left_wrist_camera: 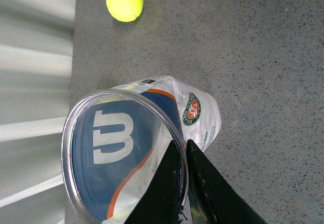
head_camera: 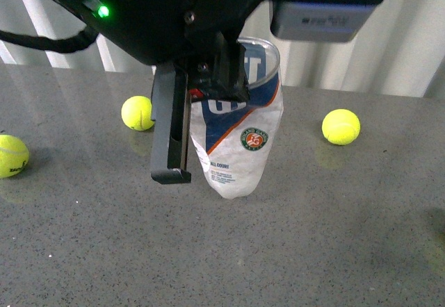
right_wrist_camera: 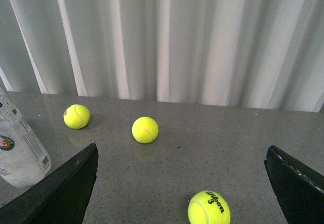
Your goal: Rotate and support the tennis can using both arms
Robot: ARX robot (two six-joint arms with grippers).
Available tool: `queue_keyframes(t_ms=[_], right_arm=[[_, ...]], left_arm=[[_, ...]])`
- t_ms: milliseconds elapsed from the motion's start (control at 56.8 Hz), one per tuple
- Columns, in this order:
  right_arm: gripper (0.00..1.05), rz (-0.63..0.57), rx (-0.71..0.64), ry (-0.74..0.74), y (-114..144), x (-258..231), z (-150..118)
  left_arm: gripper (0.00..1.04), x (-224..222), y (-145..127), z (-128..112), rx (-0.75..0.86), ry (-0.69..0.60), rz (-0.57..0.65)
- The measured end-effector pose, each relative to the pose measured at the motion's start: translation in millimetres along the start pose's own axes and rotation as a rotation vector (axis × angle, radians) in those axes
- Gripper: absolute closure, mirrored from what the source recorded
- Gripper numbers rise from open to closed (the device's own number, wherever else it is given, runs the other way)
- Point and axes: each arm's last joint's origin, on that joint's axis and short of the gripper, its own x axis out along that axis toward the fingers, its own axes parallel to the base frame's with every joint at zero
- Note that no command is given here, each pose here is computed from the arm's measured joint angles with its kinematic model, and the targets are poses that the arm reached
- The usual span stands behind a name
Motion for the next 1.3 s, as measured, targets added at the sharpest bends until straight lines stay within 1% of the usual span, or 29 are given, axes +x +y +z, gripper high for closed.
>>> queue_keyframes(t_ms=[264, 581, 599, 670, 740, 775, 863, 899, 952, 1022, 1040, 1093, 1128, 1198, 1304], right_arm=[[0.07, 0.0, 0.0, 0.0, 0, 0, 0], [0.07, 0.0, 0.0, 0.0, 0, 0, 0], [0.07, 0.0, 0.0, 0.0, 0, 0, 0], [0.07, 0.0, 0.0, 0.0, 0, 0, 0], [0.07, 0.0, 0.0, 0.0, 0, 0, 0], [0.07, 0.0, 0.0, 0.0, 0, 0, 0], [0.07, 0.0, 0.0, 0.0, 0, 0, 0], [0.07, 0.0, 0.0, 0.0, 0, 0, 0], [0.07, 0.0, 0.0, 0.0, 0, 0, 0], [0.07, 0.0, 0.0, 0.0, 0, 0, 0], [0.07, 0.0, 0.0, 0.0, 0, 0, 0], [0.07, 0.0, 0.0, 0.0, 0, 0, 0], [0.07, 0.0, 0.0, 0.0, 0, 0, 0], [0.07, 0.0, 0.0, 0.0, 0, 0, 0], [0.07, 0.0, 0.0, 0.0, 0, 0, 0]], left_arm=[[1.01, 28, -11, -11, 0.062, 0.064, -0.049], [1.0, 32, -2, -23, 0.055, 0.086, -0.043], [0.99, 33, -2, -23, 0.055, 0.086, -0.042], [0.81, 37, -1, -27, 0.05, 0.1, -0.038], [0.71, 38, -2, -29, 0.048, 0.103, -0.04], [0.63, 39, -1, -29, 0.046, 0.104, -0.04], [0.51, 39, -1, -30, 0.045, 0.104, -0.039], [0.44, 38, -1, -30, 0.045, 0.103, -0.039], [0.37, 38, -1, -30, 0.044, 0.103, -0.04], [0.22, 38, -1, -30, 0.042, 0.099, -0.044], [0.21, 38, -1, -30, 0.042, 0.098, -0.044], [0.08, 38, -1, -31, 0.04, 0.098, -0.043], [0.05, 37, 0, -31, 0.039, 0.098, -0.042], [0.08, 35, 1, -31, 0.034, 0.092, -0.037], [0.07, 28, 5, -31, 0.016, 0.078, -0.019]])
